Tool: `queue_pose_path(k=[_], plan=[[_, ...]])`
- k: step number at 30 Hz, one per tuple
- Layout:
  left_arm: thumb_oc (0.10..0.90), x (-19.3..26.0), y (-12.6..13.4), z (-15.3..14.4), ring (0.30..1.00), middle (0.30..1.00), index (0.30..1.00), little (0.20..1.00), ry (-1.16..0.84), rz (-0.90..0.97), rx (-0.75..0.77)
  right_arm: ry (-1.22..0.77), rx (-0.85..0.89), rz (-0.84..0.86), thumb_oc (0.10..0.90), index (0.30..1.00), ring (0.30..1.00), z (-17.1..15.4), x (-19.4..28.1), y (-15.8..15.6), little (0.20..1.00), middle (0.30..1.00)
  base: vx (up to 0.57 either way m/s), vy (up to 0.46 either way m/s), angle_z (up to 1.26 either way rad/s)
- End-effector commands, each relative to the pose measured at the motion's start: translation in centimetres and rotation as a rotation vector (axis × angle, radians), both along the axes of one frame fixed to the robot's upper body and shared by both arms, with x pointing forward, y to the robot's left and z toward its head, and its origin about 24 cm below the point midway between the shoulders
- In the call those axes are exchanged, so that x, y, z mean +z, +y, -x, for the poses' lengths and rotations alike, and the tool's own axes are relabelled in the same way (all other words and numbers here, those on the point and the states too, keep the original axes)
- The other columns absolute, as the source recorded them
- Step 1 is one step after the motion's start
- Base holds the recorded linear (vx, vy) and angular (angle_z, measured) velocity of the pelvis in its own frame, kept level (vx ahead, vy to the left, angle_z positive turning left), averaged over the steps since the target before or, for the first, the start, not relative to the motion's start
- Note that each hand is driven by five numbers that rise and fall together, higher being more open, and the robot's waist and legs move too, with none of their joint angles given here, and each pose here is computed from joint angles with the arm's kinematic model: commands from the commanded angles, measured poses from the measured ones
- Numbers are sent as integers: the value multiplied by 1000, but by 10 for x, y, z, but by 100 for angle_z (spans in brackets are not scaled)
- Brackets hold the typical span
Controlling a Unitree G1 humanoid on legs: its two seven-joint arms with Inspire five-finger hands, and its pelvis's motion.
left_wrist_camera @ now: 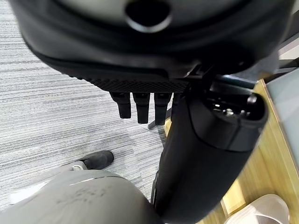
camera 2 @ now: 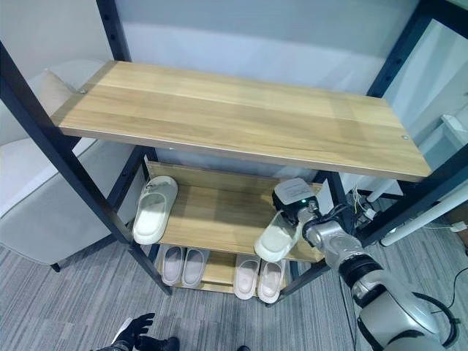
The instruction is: Arrange the slippers neatly on the shoe rack.
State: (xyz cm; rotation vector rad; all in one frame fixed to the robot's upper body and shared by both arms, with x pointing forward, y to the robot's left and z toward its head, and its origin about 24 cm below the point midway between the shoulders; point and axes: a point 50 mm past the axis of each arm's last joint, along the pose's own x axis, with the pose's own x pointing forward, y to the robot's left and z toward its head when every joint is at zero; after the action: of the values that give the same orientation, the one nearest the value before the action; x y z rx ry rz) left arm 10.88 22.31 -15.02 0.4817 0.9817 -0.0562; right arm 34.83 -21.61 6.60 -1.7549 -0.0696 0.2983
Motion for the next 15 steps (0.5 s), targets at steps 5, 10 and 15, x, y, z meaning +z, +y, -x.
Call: queue_pose_path(k=[5,10,15], plan=[[800,-7,-18,10,900,900,900,900,44,11,-78,-251,132,-211,400,300,300,-21,65,45,300,300,0,0,0],[800,-7,-16,10,900,900,900,900,39,5,-76,-293,181,-246,400,300,300,-23,73,63,300,300,1,0,2],[800,-6,-11,10,900,900,900,900,35,-12,-65,-348,229,-274,400,300,300,-29,88,82,300,300,0,-1,11]])
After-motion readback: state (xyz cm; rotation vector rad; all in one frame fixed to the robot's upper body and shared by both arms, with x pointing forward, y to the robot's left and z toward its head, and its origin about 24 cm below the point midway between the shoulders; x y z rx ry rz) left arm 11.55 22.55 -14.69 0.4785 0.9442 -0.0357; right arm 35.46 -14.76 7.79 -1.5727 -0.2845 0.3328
